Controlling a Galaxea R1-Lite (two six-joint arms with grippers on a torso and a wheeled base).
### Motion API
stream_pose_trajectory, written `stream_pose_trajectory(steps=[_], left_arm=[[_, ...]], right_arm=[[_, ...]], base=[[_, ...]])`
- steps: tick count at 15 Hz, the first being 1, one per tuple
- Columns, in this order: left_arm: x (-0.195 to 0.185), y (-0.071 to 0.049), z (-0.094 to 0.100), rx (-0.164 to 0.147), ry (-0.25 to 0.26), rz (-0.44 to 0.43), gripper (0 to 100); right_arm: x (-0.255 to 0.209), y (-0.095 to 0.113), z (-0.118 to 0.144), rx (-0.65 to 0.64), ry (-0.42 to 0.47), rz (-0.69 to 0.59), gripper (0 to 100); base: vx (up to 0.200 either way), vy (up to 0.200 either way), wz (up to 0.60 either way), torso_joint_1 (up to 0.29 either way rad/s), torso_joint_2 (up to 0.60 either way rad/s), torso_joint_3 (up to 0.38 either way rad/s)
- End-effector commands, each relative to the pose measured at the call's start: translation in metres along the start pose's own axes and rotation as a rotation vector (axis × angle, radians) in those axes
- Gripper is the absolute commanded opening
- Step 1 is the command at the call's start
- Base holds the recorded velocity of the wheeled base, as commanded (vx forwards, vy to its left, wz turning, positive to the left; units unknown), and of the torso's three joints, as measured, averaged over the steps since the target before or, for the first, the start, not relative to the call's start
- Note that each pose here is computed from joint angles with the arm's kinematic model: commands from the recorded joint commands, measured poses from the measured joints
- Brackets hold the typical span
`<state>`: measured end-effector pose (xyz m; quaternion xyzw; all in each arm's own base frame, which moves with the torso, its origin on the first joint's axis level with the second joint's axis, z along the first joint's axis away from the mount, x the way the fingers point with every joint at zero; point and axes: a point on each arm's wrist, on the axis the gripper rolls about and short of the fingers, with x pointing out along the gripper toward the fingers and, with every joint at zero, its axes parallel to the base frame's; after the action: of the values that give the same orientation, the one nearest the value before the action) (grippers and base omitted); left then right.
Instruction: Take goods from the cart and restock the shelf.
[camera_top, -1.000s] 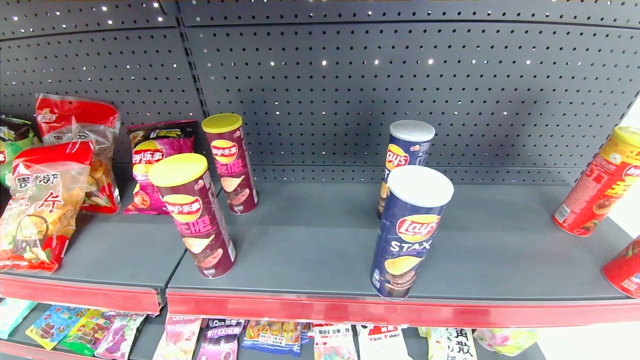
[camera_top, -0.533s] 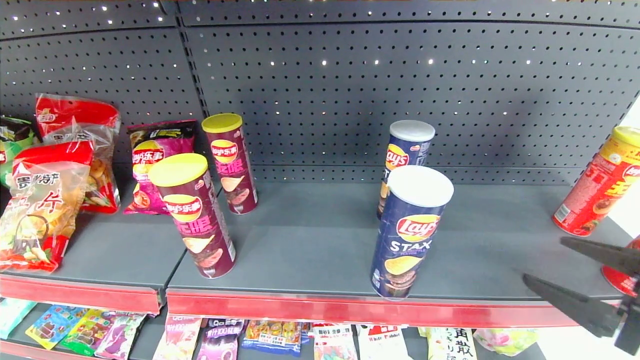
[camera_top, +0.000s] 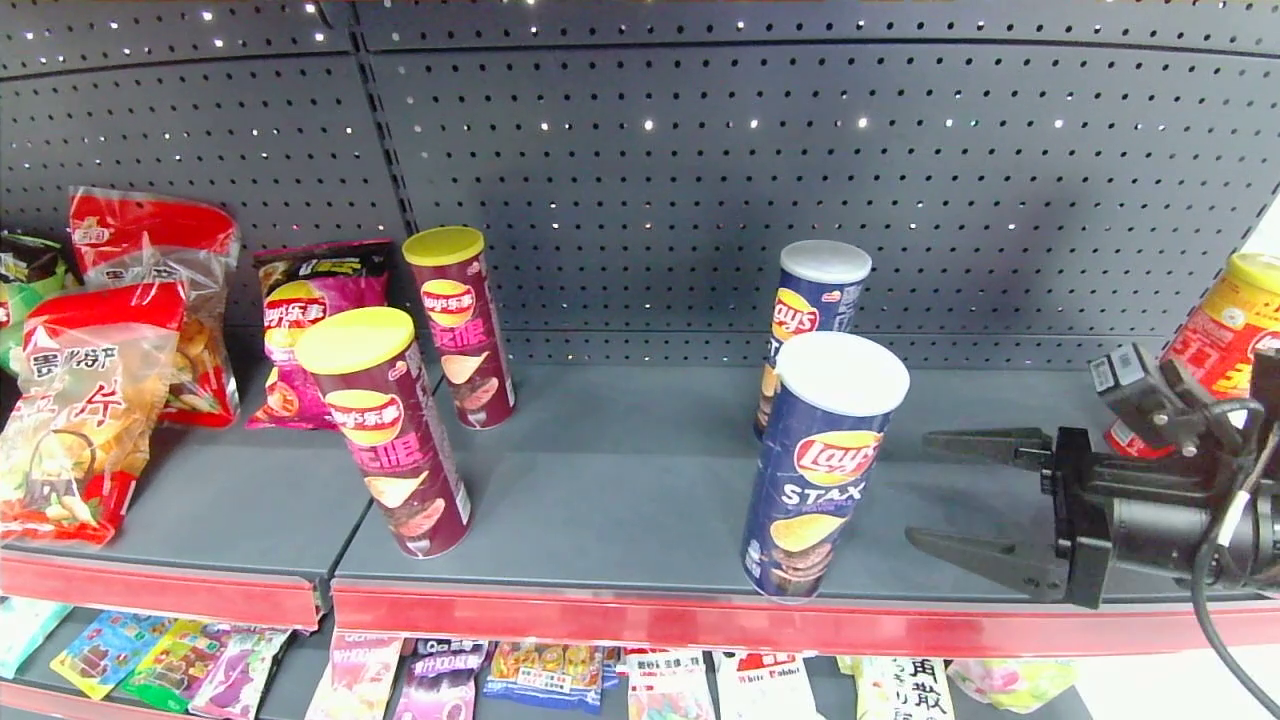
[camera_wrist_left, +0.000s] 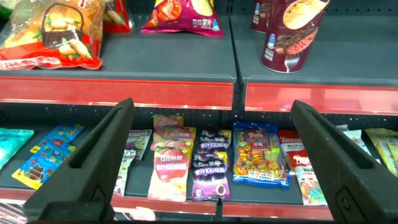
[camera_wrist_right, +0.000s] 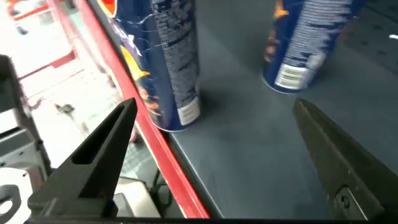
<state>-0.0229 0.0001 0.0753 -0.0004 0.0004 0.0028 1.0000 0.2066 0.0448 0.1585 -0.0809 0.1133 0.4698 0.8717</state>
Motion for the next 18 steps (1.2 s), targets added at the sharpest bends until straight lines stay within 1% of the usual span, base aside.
stream_pose_trajectory(steps=[1,4,7,12,16,18], left_arm=[[0.0,0.0,0.0,-0.001,0.001,0.001,100],[0.0,0.0,0.0,-0.001,0.001,0.001,100],[0.0,0.0,0.0,0.001,0.001,0.001,100],[0.0,0.0,0.0,0.001,0.001,0.001,100],[0.0,0.0,0.0,-0.001,0.001,0.001,100],[0.0,0.0,0.0,-0.001,0.001,0.001,100]], right_arm=[[0.01,-0.006,-0.007,0.013,0.027,0.024,100],[0.015,-0.008,-0.005,-0.004,0.024,0.039,100],[0.023,-0.002,0.002,-0.028,-0.002,0.118,100],[0.03,0.004,0.006,-0.05,-0.012,0.165,100],[0.04,-0.001,0.007,-0.07,-0.009,0.178,100],[0.046,0.003,0.012,-0.085,-0.018,0.205,100]], base=[[0.0,0.0,0.0,0.0,0.0,0.0],[0.0,0.0,0.0,0.0,0.0,0.0],[0.0,0.0,0.0,0.0,0.0,0.0],[0.0,0.0,0.0,0.0,0.0,0.0],[0.0,0.0,0.0,0.0,0.0,0.0],[0.0,0.0,0.0,0.0,0.0,0.0]])
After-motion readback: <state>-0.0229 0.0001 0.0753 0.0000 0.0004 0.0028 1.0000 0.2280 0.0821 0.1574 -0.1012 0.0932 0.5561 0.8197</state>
